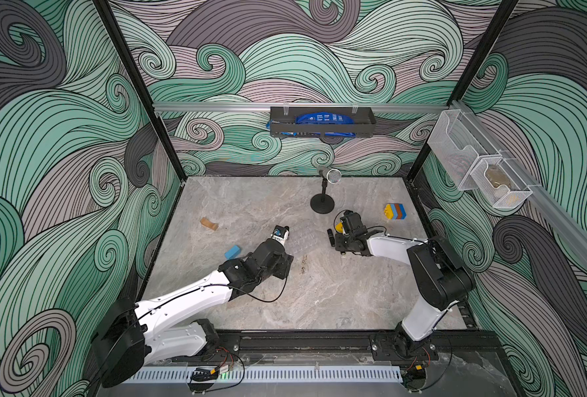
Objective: Arrange the lipsticks in the organizer
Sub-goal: Pick up the lipstick at the center of the board.
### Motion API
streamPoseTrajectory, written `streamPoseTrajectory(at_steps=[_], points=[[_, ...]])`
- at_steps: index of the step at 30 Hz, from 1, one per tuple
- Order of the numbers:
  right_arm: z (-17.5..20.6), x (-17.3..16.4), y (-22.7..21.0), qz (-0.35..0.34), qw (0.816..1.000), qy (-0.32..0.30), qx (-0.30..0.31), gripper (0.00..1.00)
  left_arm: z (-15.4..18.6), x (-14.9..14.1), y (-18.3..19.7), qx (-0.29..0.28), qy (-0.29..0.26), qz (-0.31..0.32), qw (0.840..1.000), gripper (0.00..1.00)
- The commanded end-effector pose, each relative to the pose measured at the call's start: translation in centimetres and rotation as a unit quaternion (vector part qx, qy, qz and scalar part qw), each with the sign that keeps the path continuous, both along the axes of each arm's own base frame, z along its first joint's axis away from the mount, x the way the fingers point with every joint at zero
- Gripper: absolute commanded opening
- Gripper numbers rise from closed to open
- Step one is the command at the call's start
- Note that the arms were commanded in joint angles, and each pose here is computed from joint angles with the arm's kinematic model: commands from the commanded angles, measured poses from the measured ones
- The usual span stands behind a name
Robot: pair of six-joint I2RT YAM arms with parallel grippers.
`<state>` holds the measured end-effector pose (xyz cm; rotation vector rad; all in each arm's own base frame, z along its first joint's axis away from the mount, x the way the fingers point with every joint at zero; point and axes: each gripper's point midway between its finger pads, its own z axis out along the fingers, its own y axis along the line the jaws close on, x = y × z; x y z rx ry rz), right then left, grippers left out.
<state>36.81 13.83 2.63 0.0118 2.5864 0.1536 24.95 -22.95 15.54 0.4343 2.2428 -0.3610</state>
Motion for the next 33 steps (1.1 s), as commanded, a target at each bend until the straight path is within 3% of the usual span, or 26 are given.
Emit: streamPoseTrajectory(at_steps=[1,4,7,12,16,19,28,33], points=[[3.9,-0.9,0.4,0.004,0.999,-0.034,0.006,0.22,2.5,-0.1,2.0,0.015,-0.035,0.017,0.999,0.61],[6.5,-2.4,1.8,0.013,0.998,-0.055,0.041,0.21,3.2,-0.7,2.5,-0.006,-0.047,0.012,0.999,0.64],[9.6,-4.4,6.2,0.049,0.988,-0.084,0.116,0.20,2.0,-1.4,1.1,-0.055,-0.028,-0.010,0.998,0.67],[14.7,-7.9,12.5,0.079,0.958,-0.125,0.246,0.19,0.1,-3.3,-3.8,-0.145,0.062,-0.079,0.984,0.66],[17.0,-9.7,14.3,0.086,0.927,-0.147,0.335,0.18,2.4,-4.2,-6.2,-0.216,0.062,-0.133,0.965,0.67],[17.5,-10.9,15.2,0.090,0.918,-0.145,0.358,0.17,2.9,-5.1,-7.4,-0.261,0.073,-0.161,0.949,0.67],[18.0,-12.7,16.2,0.096,0.914,-0.144,0.367,0.17,2.9,-4.6,-7.4,-0.273,0.060,-0.151,0.948,0.61],[17.8,-13.1,16.7,0.095,0.912,-0.137,0.375,0.17,2.5,-5.2,-8.4,-0.270,0.087,-0.176,0.943,0.49]])
